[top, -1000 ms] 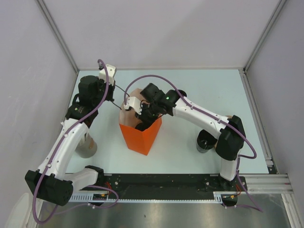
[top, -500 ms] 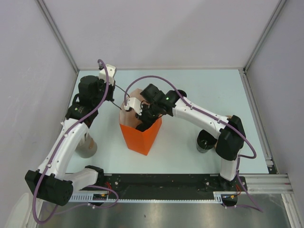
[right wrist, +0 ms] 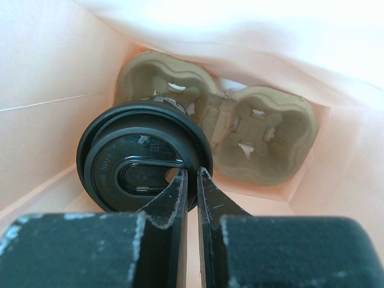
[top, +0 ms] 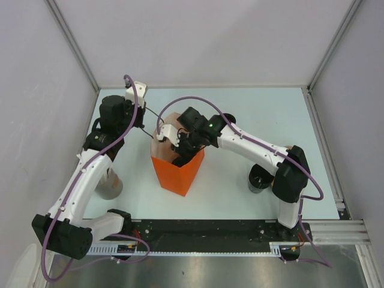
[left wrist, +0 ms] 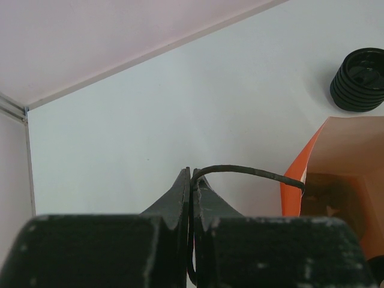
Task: Pack the takeout coffee
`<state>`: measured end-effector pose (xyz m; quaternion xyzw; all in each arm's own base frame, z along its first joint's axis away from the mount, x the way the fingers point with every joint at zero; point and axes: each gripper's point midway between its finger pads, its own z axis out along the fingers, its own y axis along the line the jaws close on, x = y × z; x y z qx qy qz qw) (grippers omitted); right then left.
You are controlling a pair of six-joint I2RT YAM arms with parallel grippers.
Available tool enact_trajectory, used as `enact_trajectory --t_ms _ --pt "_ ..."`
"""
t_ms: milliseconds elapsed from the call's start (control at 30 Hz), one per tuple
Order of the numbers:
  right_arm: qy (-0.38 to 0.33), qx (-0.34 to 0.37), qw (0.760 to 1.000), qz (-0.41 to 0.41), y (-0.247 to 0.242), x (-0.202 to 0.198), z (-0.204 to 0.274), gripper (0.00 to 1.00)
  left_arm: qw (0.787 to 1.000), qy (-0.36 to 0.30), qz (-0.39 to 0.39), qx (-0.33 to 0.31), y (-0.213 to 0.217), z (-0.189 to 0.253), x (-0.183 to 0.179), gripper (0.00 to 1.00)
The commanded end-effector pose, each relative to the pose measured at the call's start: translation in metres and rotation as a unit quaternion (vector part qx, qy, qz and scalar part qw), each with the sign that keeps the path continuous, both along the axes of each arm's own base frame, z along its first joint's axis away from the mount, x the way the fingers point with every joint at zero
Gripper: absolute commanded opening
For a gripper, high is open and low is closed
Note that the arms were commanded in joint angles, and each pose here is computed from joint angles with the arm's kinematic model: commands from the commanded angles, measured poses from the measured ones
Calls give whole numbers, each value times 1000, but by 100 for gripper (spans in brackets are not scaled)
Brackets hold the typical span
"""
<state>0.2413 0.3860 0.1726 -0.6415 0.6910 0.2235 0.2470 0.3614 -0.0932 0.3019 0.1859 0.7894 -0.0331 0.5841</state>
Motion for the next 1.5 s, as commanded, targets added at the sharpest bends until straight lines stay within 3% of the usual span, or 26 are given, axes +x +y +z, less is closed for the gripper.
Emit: enact_trajectory --t_ms 0,1467 --pt "3 5 1000 11 8 -3 -4 0 1000 -17 12 -10 4 7 3 2" --pt "38 -84 995 30 3 -14 -71 0 1000 -15 11 -9 3 7 4 1"
